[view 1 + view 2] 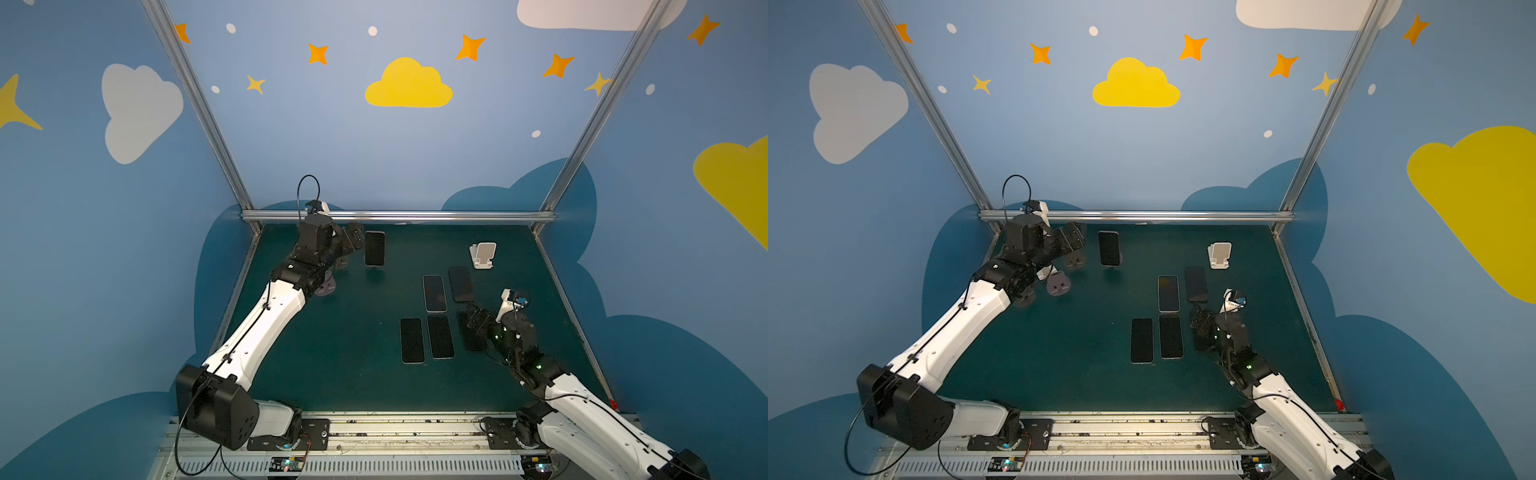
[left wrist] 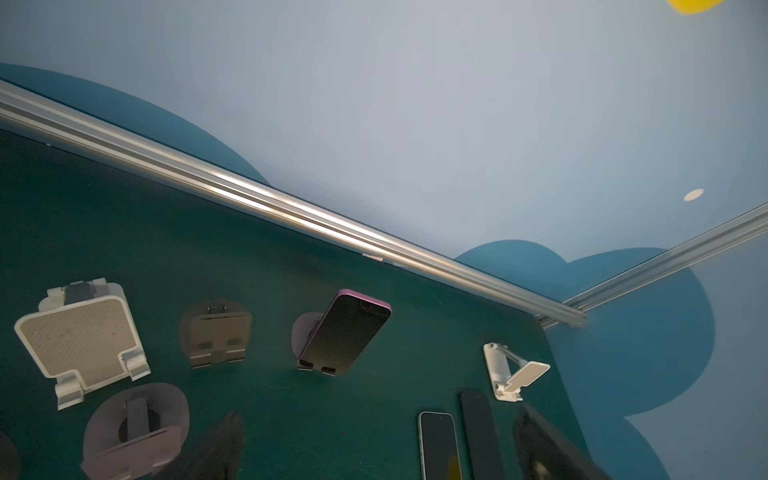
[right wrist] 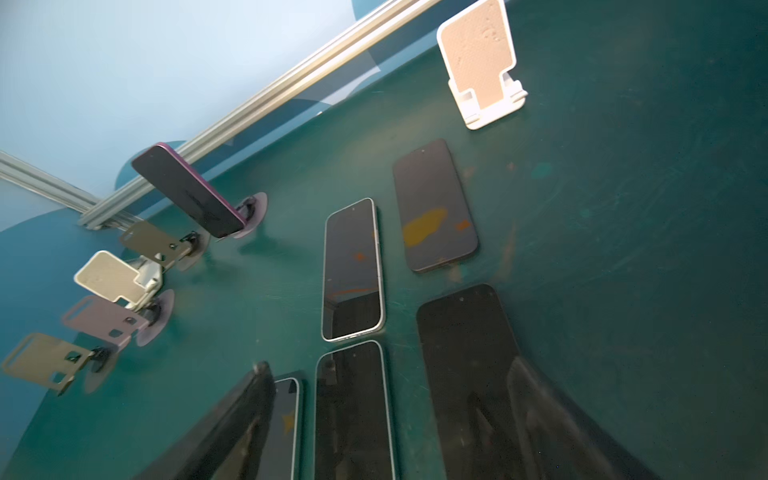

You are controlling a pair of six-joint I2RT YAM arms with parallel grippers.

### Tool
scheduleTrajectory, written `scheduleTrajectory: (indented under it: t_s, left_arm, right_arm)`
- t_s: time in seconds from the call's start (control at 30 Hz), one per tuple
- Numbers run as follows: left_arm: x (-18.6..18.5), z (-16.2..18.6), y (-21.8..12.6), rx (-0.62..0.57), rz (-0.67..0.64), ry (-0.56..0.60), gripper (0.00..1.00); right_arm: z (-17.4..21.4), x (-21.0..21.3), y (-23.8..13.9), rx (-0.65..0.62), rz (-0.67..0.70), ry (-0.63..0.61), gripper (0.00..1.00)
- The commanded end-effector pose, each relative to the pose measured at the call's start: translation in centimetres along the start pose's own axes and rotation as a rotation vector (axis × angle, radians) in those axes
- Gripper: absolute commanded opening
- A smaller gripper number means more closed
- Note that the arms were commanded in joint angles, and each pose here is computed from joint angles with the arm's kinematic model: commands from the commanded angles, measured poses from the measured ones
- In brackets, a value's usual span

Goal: Remove the phone from the phone stand

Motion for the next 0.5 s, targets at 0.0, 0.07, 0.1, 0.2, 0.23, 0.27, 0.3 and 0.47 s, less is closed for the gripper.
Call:
scheduleTrajectory:
  t_s: [0.0,0.07,0.1,0.2,0.23,0.27,0.3,0.47]
  left_arm:
    - [0.0,0.7,1.6,0.068,-0.06,0.047,1.0]
    - [-0.3,1.0,2.9,0.108,-0.084,0.071,1.0]
    - [-0.5,1.0,3.5,0.126,-0.096,0.087,1.0]
    - [-1.3,1.6,5.4,0.171,-0.136,0.157,1.0]
    - [-1.4,1.8,6.2,0.182,-0.162,0.18,1.0]
    - [-1.5,2.0,6.8,0.191,-0.174,0.197,1.0]
    - [-1.8,2.2,7.6,0.202,-0.184,0.215,1.0]
    - [-2.1,3.6,11.6,0.24,-0.261,0.284,1.0]
  right_arm:
    - [0.0,-0.7,0.0,-0.017,0.042,0.015,0.88]
    - [0.0,-0.6,0.0,-0.014,0.036,0.018,0.88]
    - [0.0,-0.6,0.0,-0.015,0.035,0.019,0.88]
    - [0.1,-0.7,0.1,-0.011,0.051,0.024,0.89]
    - [0.2,-0.8,0.2,-0.01,0.061,0.025,0.88]
    - [0.2,-0.8,0.3,-0.009,0.066,0.023,0.89]
    - [0.2,-0.8,0.4,-0.008,0.07,0.023,0.89]
    - [0.2,-0.7,0.4,0.001,0.068,0.021,0.89]
Point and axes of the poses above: each gripper's point midway between its finger pads, its own y axis out along the fingers, its own x axis along the line the jaws close on, z = x × y, the point moved 8 cm from there along -y, back along the fingers, and after that the axes turned 9 degrees about y, right-handed, at the moved point
